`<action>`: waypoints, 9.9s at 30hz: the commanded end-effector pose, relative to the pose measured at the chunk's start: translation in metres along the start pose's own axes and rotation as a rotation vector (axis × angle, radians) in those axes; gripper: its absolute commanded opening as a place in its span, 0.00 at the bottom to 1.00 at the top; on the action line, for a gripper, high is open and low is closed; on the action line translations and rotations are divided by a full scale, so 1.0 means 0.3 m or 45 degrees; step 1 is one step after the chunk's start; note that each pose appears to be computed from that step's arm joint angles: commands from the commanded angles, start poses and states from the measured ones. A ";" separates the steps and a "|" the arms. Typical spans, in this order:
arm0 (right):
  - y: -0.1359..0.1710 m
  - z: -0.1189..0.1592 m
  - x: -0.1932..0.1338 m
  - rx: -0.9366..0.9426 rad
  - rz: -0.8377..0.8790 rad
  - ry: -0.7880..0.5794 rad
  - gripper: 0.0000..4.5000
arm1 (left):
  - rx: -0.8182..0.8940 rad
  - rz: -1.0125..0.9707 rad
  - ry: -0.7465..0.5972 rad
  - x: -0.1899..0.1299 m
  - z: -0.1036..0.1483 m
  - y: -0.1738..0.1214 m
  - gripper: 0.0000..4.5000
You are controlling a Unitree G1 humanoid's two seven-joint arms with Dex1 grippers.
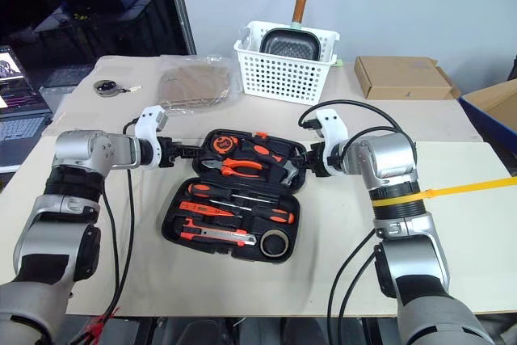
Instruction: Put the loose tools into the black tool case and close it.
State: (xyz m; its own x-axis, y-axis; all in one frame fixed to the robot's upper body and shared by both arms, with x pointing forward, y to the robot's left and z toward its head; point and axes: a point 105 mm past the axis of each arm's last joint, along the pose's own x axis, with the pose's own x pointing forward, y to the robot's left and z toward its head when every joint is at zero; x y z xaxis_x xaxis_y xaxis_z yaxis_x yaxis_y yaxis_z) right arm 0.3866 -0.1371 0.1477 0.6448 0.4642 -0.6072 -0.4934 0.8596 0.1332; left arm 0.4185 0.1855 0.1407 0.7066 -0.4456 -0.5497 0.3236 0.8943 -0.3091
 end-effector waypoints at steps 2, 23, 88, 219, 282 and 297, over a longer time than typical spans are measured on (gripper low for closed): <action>-0.044 -0.037 -0.028 0.058 -0.040 0.056 0.43 | 0.040 0.008 -0.041 0.006 0.043 0.002 1.00; -0.016 -0.056 0.010 0.137 0.030 0.011 0.00 | 0.092 -0.065 -0.047 0.083 0.047 -0.042 0.31; 0.303 -0.507 -0.445 -0.767 0.753 -0.211 0.00 | 0.998 -1.036 -0.248 -0.594 -0.339 -0.374 1.00; 0.282 -0.167 -0.048 -0.511 0.354 -0.269 0.43 | 0.918 -0.684 -0.134 -0.214 -0.434 -0.261 1.00; 0.348 -0.103 0.110 -0.412 0.429 -0.364 0.01 | 0.914 -0.653 -0.111 -0.188 -0.464 -0.242 1.00; 0.318 -0.051 0.040 -0.339 0.396 -0.494 0.01 | 0.919 -0.645 -0.120 -0.181 -0.459 -0.233 1.00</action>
State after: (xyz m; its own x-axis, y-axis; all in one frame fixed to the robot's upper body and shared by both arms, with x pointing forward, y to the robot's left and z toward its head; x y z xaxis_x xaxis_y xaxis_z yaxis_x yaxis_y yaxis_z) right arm 0.3356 -0.0566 0.1166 0.5768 0.7510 -0.3213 -0.7821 0.6213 0.0484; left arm 0.2741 0.1340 0.1139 0.4221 -0.8489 -0.3181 0.9064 0.3886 0.1656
